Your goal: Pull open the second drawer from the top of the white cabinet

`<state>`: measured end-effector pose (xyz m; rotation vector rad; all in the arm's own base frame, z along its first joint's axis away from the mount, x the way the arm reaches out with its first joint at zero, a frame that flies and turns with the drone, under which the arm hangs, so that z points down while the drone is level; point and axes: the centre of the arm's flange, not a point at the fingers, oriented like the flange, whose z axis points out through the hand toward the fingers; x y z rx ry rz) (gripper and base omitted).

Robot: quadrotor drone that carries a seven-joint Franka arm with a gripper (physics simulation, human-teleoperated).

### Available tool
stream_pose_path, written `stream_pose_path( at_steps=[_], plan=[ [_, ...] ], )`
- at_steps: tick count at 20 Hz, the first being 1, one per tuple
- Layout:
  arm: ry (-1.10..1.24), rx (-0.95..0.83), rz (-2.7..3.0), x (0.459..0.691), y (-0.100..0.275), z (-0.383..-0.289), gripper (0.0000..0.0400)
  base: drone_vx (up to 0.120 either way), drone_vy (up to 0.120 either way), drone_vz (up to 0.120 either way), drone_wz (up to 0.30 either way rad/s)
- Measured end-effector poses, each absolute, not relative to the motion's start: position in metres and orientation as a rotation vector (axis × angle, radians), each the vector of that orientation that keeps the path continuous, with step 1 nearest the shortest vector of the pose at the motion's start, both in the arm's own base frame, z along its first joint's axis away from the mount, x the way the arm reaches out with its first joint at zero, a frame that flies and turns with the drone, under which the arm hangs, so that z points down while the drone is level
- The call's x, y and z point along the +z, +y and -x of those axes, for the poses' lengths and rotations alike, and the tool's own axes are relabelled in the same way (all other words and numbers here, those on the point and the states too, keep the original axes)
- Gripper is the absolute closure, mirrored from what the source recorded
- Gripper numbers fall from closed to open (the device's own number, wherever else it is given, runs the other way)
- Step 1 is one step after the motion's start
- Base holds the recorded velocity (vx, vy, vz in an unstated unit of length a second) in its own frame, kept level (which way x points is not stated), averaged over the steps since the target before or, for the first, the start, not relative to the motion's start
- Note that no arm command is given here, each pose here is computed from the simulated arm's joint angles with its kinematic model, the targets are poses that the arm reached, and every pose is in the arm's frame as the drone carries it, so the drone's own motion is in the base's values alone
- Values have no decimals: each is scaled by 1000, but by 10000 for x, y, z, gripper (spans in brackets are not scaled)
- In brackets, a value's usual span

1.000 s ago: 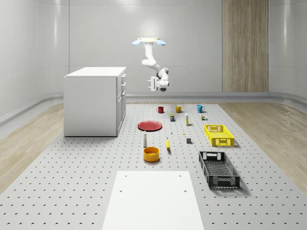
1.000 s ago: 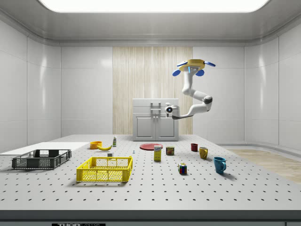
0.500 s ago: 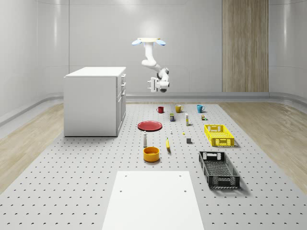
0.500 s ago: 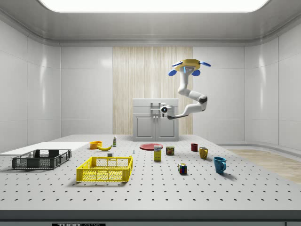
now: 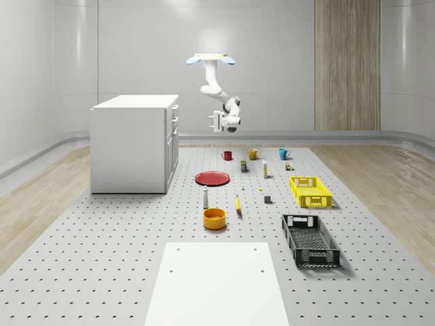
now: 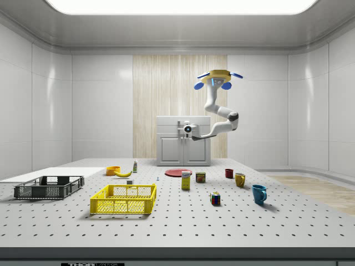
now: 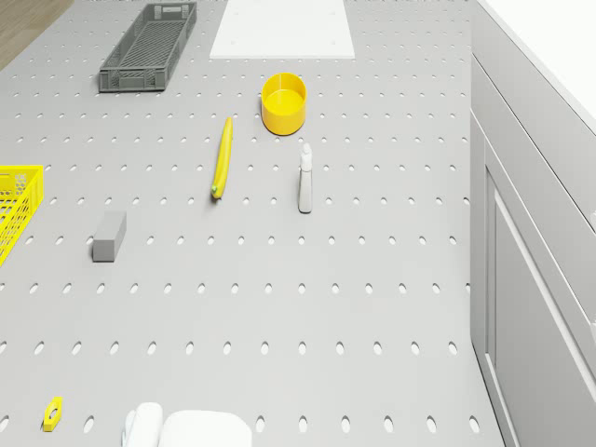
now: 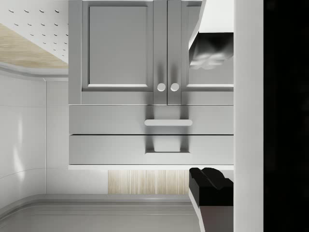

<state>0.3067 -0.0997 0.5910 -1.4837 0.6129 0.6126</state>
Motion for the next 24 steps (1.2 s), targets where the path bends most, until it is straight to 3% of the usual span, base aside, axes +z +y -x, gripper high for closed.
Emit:
stream_pose_path(
  at_steps=[24],
  plan=[
    [612, 613, 1483, 5912, -88, -3064, 100, 0, 0, 0, 0]
  ],
)
